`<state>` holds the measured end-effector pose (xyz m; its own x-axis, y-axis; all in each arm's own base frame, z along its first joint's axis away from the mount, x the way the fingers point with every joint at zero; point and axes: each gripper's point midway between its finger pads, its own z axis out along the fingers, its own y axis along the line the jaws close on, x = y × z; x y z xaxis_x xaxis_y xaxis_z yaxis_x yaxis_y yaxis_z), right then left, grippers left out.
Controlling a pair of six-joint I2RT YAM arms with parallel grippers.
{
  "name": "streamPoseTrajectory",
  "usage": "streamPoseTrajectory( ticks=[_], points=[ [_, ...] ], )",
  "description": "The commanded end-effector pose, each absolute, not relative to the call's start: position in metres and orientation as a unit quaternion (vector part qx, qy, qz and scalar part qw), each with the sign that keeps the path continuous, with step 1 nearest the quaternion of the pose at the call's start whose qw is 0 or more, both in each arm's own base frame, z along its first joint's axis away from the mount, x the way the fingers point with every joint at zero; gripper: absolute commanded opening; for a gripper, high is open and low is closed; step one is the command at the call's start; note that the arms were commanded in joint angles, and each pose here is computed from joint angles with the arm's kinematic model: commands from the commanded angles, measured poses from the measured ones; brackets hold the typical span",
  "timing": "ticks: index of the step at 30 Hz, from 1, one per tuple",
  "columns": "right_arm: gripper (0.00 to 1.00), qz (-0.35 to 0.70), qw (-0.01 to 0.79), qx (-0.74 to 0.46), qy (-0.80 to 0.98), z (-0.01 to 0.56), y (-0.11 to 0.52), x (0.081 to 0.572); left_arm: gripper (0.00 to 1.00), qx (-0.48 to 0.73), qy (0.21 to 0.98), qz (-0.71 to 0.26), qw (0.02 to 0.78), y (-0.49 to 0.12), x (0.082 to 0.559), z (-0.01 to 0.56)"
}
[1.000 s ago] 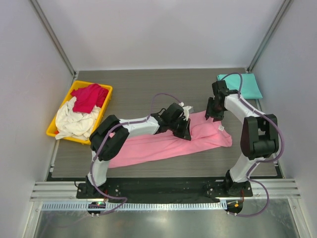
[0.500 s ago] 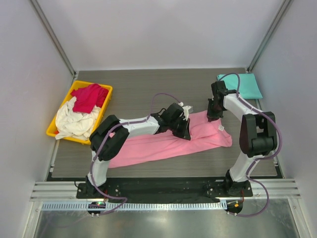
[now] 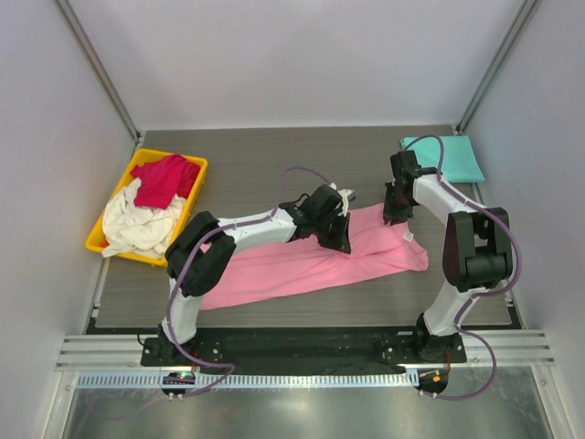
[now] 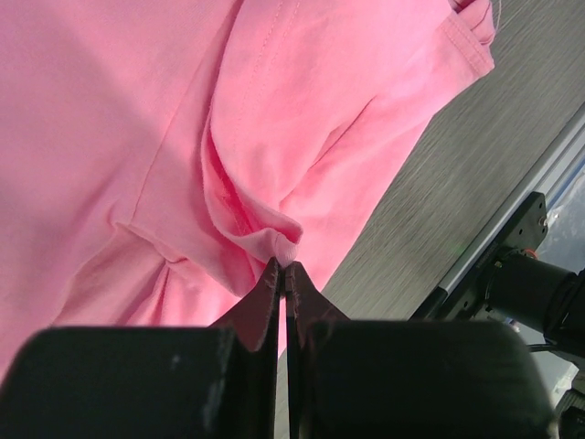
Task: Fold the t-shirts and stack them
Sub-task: Fold the tshirt
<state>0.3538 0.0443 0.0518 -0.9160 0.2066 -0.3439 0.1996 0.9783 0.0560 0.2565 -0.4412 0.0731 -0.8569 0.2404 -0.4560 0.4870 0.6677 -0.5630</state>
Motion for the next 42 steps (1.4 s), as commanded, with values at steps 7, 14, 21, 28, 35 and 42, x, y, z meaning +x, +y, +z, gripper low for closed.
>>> streamPoseTrajectory(
  ticks=[7, 14, 21, 28, 35, 42],
  points=[
    [0.34, 0.029, 0.172, 0.096, 0.980, 0.065, 0.051, 0.349, 0.00, 0.199, 0.900, -0.351, 0.166, -0.441, 0.255, 0.070],
    [0.22, 0.022, 0.162, 0.092, 0.982, 0.055, 0.048, 0.340, 0.00, 0.198, 0.900, -0.351, 0.167, -0.442, 0.257, 0.070],
    [0.01, 0.007, 0.187, 0.089, 0.978, 0.064, 0.042, 0.346, 0.00, 0.181, 0.910, -0.329, 0.177, -0.438, 0.264, 0.068],
    [0.01, -0.013, 0.239, 0.101, 0.966, 0.084, 0.032, 0.351, 0.00, 0.143, 0.928, -0.282, 0.195, -0.426, 0.288, 0.071],
    [0.01, -0.005, 0.295, 0.101, 0.950, 0.103, 0.032, 0.360, 0.00, 0.126, 0.928, -0.281, 0.211, -0.424, 0.301, 0.080],
    [0.02, 0.014, 0.334, 0.109, 0.936, 0.100, 0.036, 0.369, 0.00, 0.092, 0.935, -0.257, 0.227, -0.412, 0.317, 0.076]
  ],
)
